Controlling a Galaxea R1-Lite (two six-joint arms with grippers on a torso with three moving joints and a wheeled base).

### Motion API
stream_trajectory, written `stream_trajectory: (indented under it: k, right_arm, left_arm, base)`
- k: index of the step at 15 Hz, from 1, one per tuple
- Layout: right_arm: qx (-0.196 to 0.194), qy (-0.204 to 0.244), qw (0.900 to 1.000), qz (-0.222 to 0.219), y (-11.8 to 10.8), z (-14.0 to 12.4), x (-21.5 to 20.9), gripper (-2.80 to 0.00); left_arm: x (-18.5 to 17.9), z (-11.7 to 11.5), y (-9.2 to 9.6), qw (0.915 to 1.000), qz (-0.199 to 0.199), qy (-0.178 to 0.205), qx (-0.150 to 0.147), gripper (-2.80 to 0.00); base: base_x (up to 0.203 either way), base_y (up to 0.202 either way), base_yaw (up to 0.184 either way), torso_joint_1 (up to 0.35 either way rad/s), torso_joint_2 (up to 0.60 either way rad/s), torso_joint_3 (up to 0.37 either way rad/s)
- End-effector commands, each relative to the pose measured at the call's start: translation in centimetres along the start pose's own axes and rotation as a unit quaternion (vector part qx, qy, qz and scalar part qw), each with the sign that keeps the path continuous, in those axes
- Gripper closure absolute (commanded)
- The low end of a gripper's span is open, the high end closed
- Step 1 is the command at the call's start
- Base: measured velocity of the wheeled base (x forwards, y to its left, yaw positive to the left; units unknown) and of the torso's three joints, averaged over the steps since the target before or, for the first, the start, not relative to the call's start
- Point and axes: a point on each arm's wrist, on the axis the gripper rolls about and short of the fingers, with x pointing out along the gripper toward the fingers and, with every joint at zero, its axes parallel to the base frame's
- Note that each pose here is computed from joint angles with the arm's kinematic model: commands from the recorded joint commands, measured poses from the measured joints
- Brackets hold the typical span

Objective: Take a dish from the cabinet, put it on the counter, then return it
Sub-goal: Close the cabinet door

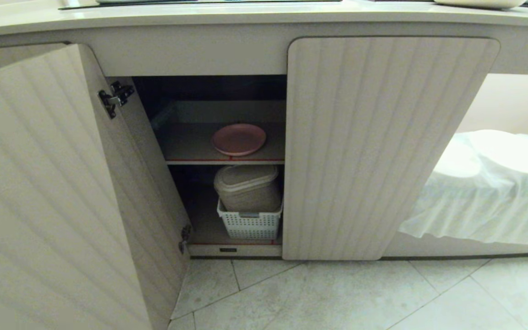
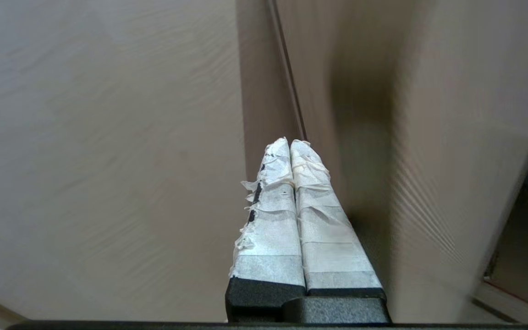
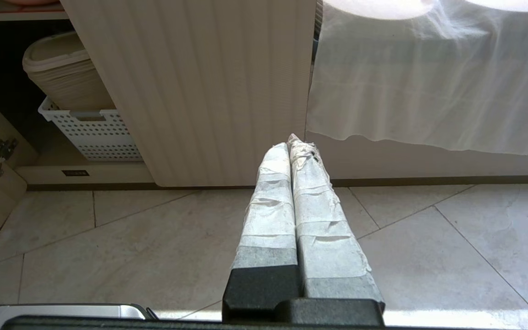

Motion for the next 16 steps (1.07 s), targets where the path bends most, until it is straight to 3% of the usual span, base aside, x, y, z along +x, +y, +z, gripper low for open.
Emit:
stream_trajectory:
  k: [1, 7, 12, 16]
  right_arm:
    - [0.000, 0.000, 1.000, 0.000, 0.0, 0.0, 0.0, 0.00]
    - [0.000, 0.000, 1.000, 0.000, 0.0, 0.0, 0.0, 0.00]
    - [0.000, 0.000, 1.000, 0.000, 0.0, 0.0, 0.0, 0.00]
    - [0.000, 0.000, 1.000, 0.000, 0.0, 0.0, 0.0, 0.00]
  left_arm:
    - [-1.0, -0.2, 1.1, 0.9998, 0.005, -0.011, -0.012, 0.00]
    - [-5.0, -2.9, 5.1, 0.9994, -0.027, 0.012, 0.017, 0.00]
    - [-4.6, -2.5, 4.7, 0.9988, -0.042, 0.013, 0.019, 0.00]
    - [-3.1, -1.4, 3.0, 0.9993, -0.036, 0.009, 0.011, 0.00]
  base:
    - [0.000, 0.000, 0.000, 0.000, 0.00, 0.000]
    - [0.000, 0.000, 0.000, 0.000, 0.00, 0.000]
    - [0.000, 0.000, 0.000, 0.000, 0.00, 0.000]
    - [0.000, 0.000, 0.000, 0.000, 0.00, 0.000]
